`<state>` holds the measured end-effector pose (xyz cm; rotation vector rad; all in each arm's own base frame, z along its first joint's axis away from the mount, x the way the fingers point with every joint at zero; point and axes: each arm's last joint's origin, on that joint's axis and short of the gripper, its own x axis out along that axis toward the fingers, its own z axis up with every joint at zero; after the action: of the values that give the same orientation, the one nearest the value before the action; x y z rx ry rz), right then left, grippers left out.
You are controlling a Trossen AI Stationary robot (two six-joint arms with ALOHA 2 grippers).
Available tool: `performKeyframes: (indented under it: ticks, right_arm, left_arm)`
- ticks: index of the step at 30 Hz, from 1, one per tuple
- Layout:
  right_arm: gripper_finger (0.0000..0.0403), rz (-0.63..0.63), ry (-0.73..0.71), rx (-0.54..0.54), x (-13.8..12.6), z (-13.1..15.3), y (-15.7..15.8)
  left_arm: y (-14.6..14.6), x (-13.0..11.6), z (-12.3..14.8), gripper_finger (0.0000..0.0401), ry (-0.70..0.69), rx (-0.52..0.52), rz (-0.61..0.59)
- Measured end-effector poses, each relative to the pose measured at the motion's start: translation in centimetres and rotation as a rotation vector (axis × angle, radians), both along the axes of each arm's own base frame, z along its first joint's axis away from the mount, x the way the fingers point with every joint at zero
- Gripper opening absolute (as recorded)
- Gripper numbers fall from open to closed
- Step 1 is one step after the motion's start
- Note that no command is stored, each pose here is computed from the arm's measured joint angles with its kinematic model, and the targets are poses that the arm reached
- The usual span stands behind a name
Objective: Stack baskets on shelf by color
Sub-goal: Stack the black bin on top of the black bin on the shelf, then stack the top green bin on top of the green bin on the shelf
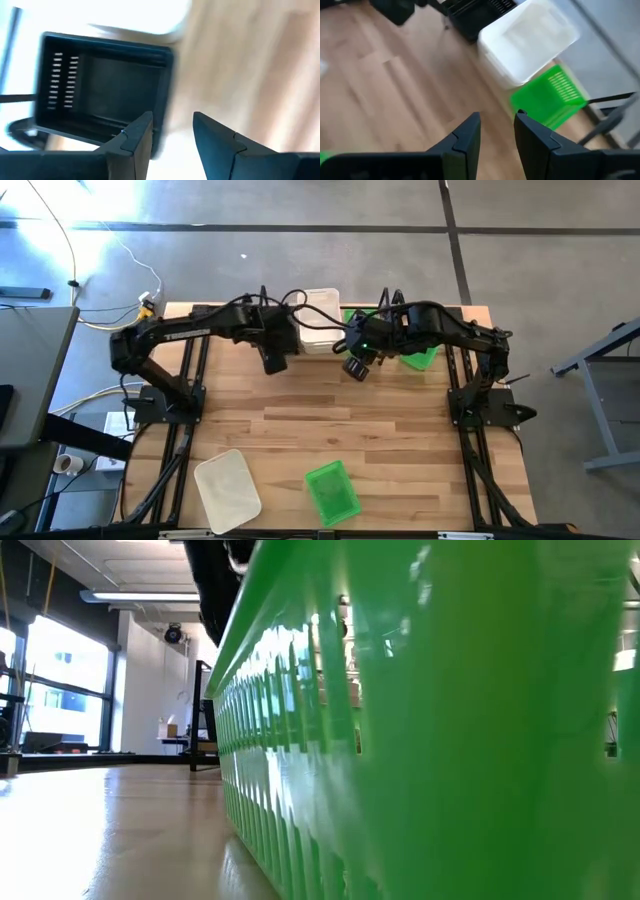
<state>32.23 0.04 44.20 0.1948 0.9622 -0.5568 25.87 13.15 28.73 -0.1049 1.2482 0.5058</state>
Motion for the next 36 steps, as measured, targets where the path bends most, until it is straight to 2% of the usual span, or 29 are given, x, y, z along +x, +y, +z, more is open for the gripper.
performKeyframes:
  ticks: [4,9,16,27,32,36]
  right_arm:
    - [0.0106,0.028,-0.009,0.089,0.0,-0.1,1.0]
    - [0.0106,0.04,-0.013,0.143,0.1,-0.4,2.8]
    - [0.0106,0.027,0.104,0.21,0.6,-3.6,5.7]
    - [0.0106,-0.02,0.271,0.296,0.3,-9.2,10.4]
    - [0.0106,-0.018,0.28,0.351,0.1,-10.4,12.2]
    - [0.0106,-0.039,0.309,0.346,-0.3,-11.2,13.0]
  left_arm:
    - [-2.9,-0.5,1.8,0.0131,-0.11,-0.094,-0.009]
    - [-7.1,-0.8,3.6,0.0131,-0.201,-0.128,-0.065]
    - [-12.1,-1.9,4.6,0.0131,-0.257,-0.144,-0.159]
    - [-16.9,-2.4,4.8,0.0131,-0.273,-0.222,-0.233]
    - [-18.8,-2.9,4.8,0.0131,-0.27,-0.263,-0.245]
    - [-20.1,-3.2,4.8,0.0131,-0.268,-0.289,-0.262]
